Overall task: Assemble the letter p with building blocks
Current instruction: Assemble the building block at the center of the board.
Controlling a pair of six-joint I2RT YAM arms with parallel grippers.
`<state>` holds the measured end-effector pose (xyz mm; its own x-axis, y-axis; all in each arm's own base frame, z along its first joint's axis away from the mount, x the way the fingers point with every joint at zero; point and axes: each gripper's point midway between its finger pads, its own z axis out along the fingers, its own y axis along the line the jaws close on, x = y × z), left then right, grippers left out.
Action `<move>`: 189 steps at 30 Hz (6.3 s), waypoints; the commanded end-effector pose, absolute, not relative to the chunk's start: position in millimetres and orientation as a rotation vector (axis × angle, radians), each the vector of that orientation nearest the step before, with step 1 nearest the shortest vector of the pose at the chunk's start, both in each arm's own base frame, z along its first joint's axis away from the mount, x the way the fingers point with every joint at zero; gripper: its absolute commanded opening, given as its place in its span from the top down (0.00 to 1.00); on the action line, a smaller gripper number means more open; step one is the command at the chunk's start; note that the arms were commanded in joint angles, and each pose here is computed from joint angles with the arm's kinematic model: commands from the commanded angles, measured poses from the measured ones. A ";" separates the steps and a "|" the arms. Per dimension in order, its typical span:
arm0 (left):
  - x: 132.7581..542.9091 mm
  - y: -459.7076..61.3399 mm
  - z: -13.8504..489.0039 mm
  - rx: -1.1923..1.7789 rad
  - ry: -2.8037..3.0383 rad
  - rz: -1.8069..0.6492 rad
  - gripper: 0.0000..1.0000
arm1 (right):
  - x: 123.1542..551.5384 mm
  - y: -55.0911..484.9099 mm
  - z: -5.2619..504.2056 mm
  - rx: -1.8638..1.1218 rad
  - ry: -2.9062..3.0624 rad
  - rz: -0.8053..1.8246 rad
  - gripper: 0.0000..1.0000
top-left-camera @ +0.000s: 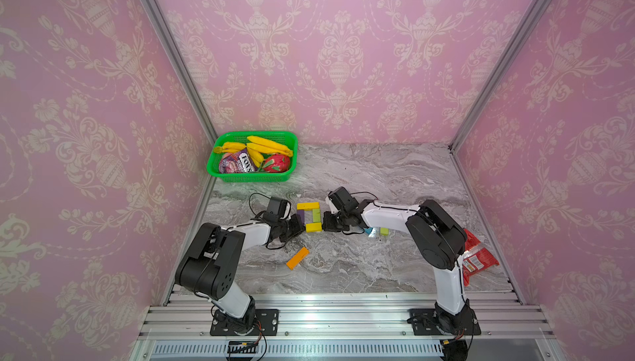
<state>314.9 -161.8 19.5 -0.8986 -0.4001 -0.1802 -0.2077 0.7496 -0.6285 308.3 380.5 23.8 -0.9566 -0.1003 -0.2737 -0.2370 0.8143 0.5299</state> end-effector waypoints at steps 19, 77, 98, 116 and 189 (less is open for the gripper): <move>315.2 -159.2 21.9 -0.468 2.665 -0.841 1.00 | 293.5 366.0 -10.5 -0.266 2.874 0.754 0.90; 316.0 -165.7 18.4 -0.458 2.674 -0.896 1.00 | 288.2 356.7 -14.9 -0.251 2.896 0.719 0.90; 314.5 -163.1 16.5 -0.465 2.675 -0.877 1.00 | 287.1 354.3 -18.2 -0.247 2.905 0.710 0.90; 305.9 -149.3 28.9 -0.455 2.659 -0.785 1.00 | 291.5 331.7 -12.4 -0.218 2.887 0.577 0.90; 200.5 -125.9 7.5 -0.431 2.857 -0.728 1.00 | 221.0 442.9 23.6 -0.955 2.816 0.891 0.90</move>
